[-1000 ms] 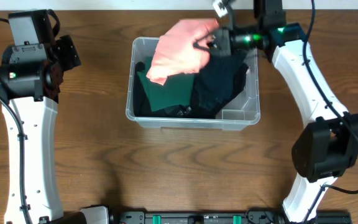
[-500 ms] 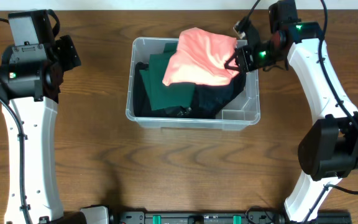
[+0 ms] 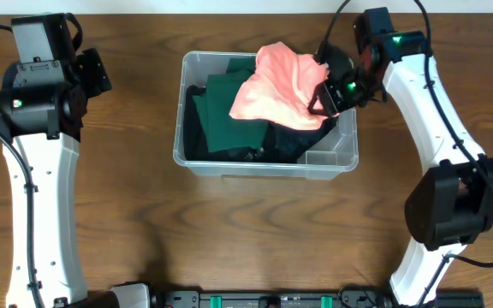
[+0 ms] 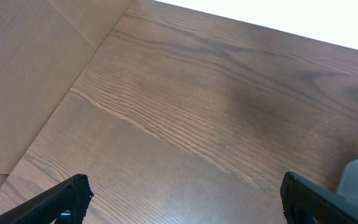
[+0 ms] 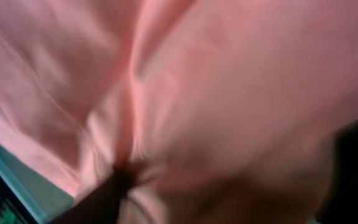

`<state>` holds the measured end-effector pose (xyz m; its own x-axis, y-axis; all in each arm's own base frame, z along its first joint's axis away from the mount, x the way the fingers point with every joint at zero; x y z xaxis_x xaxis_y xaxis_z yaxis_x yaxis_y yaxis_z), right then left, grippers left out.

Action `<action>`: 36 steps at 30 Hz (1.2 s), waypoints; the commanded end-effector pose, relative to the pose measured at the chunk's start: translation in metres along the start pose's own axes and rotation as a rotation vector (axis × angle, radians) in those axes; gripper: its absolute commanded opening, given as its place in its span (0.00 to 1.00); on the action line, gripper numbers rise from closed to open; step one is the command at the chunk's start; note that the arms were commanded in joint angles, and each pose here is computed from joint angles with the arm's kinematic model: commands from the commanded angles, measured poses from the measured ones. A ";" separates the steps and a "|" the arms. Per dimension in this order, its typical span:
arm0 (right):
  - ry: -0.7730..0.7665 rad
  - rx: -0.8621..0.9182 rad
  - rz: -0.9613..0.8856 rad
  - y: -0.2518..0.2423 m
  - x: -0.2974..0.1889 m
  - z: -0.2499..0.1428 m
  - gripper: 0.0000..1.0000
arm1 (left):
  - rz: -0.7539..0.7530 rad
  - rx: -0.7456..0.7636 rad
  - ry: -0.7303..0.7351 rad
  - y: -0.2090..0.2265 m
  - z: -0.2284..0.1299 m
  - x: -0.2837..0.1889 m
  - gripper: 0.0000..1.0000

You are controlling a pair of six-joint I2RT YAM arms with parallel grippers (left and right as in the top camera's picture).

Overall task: Pack container
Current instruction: 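Lower the pink cloth into the bin and open the right gripper, then press the pink cloth down into the bin with the right gripper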

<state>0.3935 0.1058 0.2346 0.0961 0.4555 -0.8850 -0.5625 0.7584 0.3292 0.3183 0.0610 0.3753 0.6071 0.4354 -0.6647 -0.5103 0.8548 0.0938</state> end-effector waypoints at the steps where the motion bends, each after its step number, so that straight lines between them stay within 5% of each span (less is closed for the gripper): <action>1: -0.064 -0.065 -0.043 0.012 -0.022 0.006 0.84 | 0.014 -0.016 -0.006 0.002 0.002 0.000 0.98; 3: -0.132 -0.090 -0.071 0.019 -0.044 0.009 0.99 | 0.014 -0.016 -0.006 0.002 0.002 0.000 0.98; 12: -0.422 -0.175 -0.147 0.054 -0.119 0.017 0.99 | 0.014 -0.016 -0.006 0.002 0.002 0.000 0.98; 17: -0.443 -0.180 -0.092 0.067 -0.094 0.037 0.39 | 0.014 -0.016 -0.006 0.002 0.002 0.000 0.98; 22: -0.413 -0.167 -0.029 0.073 -0.038 0.065 0.15 | 0.014 -0.016 -0.006 0.002 0.002 0.000 0.98; 29: -0.251 -0.169 0.001 0.068 0.062 0.075 0.01 | 0.014 -0.016 -0.005 0.002 0.002 0.000 0.98; 36: 0.022 -0.080 0.028 0.050 0.130 0.044 0.01 | 0.014 -0.016 -0.006 0.002 0.002 0.000 0.98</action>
<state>0.4222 0.2207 0.1980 0.1841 0.5412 -0.8205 -0.6677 0.6815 0.2997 0.3183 0.0610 0.3753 0.6069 0.4354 -0.6650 -0.5103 0.8548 0.0940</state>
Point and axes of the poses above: each gripper's point midway between its finger pads, its own x axis out along the fingers, its own y axis along the line the jaws close on, z = x × y, the point moved 10 cm from there along -x, back along the fingers, and after that the axes turned 5 degrees about -x, right-handed, at the moved point
